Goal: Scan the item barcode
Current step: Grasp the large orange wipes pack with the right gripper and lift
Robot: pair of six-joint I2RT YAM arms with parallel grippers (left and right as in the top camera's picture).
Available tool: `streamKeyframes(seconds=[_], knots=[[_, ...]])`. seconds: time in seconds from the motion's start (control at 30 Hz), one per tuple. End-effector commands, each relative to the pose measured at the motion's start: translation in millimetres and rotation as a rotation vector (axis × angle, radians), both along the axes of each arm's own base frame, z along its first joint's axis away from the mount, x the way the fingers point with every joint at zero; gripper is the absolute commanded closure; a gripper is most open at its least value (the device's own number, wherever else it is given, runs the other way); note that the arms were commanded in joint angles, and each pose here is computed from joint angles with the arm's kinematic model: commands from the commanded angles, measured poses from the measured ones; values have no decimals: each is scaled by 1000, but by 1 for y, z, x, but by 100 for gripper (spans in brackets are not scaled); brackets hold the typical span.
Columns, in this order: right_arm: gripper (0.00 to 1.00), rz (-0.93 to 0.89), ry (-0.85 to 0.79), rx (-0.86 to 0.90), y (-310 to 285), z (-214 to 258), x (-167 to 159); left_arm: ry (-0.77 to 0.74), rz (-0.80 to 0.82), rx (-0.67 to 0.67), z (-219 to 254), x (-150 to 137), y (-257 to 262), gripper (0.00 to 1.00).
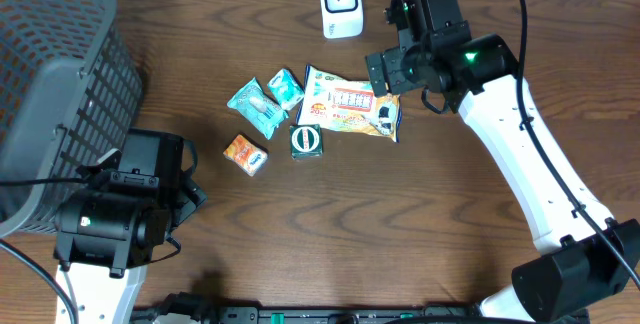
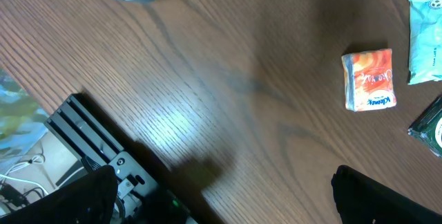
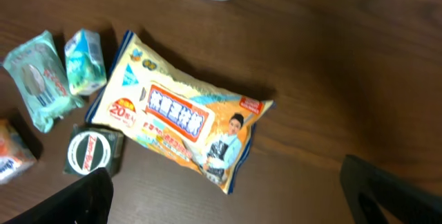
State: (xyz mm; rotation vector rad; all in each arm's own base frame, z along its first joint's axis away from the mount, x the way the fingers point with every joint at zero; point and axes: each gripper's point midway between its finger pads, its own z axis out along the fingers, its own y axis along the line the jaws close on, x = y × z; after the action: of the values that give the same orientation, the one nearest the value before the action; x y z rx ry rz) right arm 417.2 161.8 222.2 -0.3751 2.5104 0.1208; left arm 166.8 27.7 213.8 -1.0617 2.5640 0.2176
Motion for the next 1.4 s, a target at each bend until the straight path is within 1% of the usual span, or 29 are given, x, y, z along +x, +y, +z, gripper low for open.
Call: streamKeyframes(seconds=[0.0, 0.1, 0.17, 0.2, 0.27, 0.3, 0.37, 0.4, 0.47, 0.6, 0.63, 0.73, 0.9, 1.03, 1.2, 1.3, 1.37], knots=[[1, 34, 17, 19, 11, -6, 4, -26, 16, 10, 7, 1, 3, 2], [1, 66, 62, 53, 22, -21, 4, -26, 16, 10, 7, 1, 3, 2], [8, 75, 89, 80, 29, -31, 7, -26, 16, 9, 7, 1, 3, 3], [14, 77, 99, 93, 32, -36, 8, -26, 16, 9, 7, 1, 3, 2], [34, 87, 114, 122, 40, -45, 13, -26, 16, 10, 7, 1, 3, 2], [46, 97, 119, 136, 44, -49, 14, -26, 16, 10, 7, 1, 3, 2], [58, 114, 125, 172, 54, -55, 19, -26, 17, 10, 7, 1, 3, 3], [67, 123, 125, 187, 58, -58, 22, -26, 16, 10, 7, 1, 3, 2], [79, 130, 123, 207, 64, -64, 28, -26, 16, 10, 7, 1, 3, 3], [97, 45, 148, 257, 69, -84, 41, -26, 16, 9, 7, 1, 3, 2], [99, 23, 161, 267, 70, -90, 43, -26, 17, 10, 7, 1, 3, 2], [99, -13, 213, 267, 71, -113, 44, -26, 16, 10, 7, 1, 3, 3], [99, -46, 340, 194, 60, -151, 26, -26, 17, 10, 7, 1, 3, 3], [99, -127, 390, 50, 29, -168, 14, -26, 17, 10, 7, 1, 3, 2], [99, -352, 382, -189, -28, -171, 3, -26, 17, 10, 7, 1, 3, 2], [99, -410, 385, -270, -47, -169, -4, -26, 16, 9, 7, 1, 3, 2], [99, -449, 397, -283, -55, -167, -8, -26, 16, 9, 7, 1, 3, 2]])
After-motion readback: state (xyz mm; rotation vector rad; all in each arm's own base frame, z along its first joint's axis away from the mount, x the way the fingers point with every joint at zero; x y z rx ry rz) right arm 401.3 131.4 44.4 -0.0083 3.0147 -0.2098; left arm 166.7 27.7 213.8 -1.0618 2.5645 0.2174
